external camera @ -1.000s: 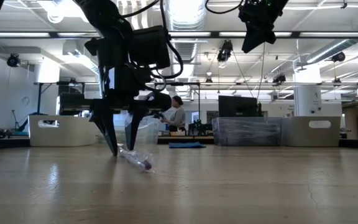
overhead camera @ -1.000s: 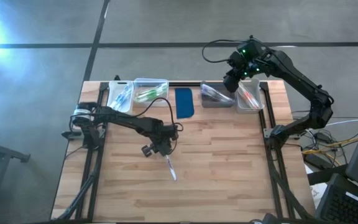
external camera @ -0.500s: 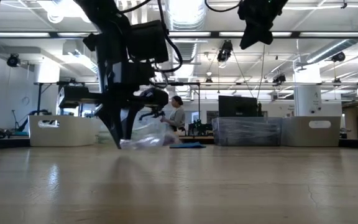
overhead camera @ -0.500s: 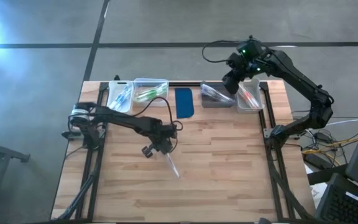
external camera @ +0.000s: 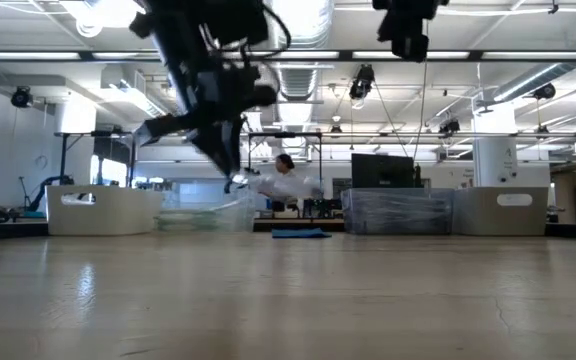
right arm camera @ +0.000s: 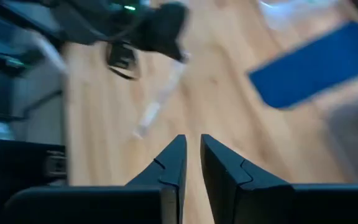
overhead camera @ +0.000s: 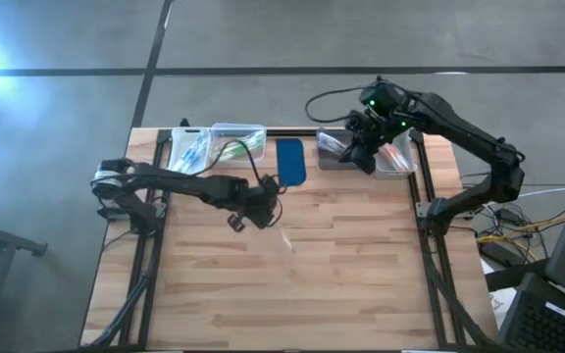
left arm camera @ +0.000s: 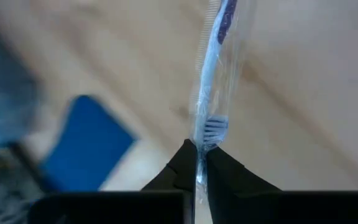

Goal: Pick & Place Toothbrushes
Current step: Put the purple toothbrush into the black bin

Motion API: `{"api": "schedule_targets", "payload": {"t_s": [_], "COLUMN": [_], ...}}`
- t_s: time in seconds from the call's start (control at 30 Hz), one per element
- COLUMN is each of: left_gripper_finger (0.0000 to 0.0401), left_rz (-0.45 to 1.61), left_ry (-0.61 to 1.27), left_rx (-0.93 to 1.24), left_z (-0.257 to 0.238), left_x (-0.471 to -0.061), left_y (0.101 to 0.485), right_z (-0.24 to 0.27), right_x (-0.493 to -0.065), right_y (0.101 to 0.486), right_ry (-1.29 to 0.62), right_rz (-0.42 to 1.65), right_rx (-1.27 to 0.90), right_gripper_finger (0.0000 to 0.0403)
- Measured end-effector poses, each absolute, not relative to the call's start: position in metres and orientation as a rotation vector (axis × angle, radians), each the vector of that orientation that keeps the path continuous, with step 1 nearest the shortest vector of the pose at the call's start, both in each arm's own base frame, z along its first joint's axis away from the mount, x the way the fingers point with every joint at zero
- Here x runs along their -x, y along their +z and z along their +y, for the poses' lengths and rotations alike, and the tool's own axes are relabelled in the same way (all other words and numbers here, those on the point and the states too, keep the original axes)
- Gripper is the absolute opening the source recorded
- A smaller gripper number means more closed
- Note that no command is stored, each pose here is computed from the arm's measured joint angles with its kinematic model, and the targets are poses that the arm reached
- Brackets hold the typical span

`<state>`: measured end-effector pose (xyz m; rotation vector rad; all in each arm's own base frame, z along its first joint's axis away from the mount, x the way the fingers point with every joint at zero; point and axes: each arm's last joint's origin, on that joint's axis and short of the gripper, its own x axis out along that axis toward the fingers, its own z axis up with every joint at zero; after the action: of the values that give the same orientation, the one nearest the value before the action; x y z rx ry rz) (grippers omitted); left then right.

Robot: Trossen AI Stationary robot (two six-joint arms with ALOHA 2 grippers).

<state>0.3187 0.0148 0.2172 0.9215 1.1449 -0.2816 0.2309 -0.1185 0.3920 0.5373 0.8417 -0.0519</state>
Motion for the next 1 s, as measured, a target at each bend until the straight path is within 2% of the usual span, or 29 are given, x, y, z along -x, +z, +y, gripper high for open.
{"api": "schedule_targets", "payload": {"t_s": [0.2, 0.5, 0.67, 1.0], "left_gripper_finger": [0.0016, 0.0017, 0.0017, 0.0019], "left_rz": [1.060, 0.997, 0.923, 0.873], "left_ry": [-0.131, 0.151, 0.247, 0.301], "left_rx": [-1.055, -1.309, -1.342, -1.420], "left_z": [0.020, 0.034, 0.044, 0.052], "left_x": [-0.333, -0.347, -0.347, -0.349], "left_y": [0.264, 0.345, 0.382, 0.400], "right_z": [-0.106, -0.106, -0.108, -0.111], "right_x": [-0.249, -0.259, -0.264, -0.268], "right_y": [0.388, 0.367, 0.365, 0.369], "right_ry": [0.043, 0.148, 0.149, 0.135], "right_rz": [0.775, 0.736, 0.710, 0.652], "right_rx": [-0.557, -0.702, -0.697, -0.671], "right_gripper_finger": [0.0071, 0.0133, 0.0158, 0.0193]}}
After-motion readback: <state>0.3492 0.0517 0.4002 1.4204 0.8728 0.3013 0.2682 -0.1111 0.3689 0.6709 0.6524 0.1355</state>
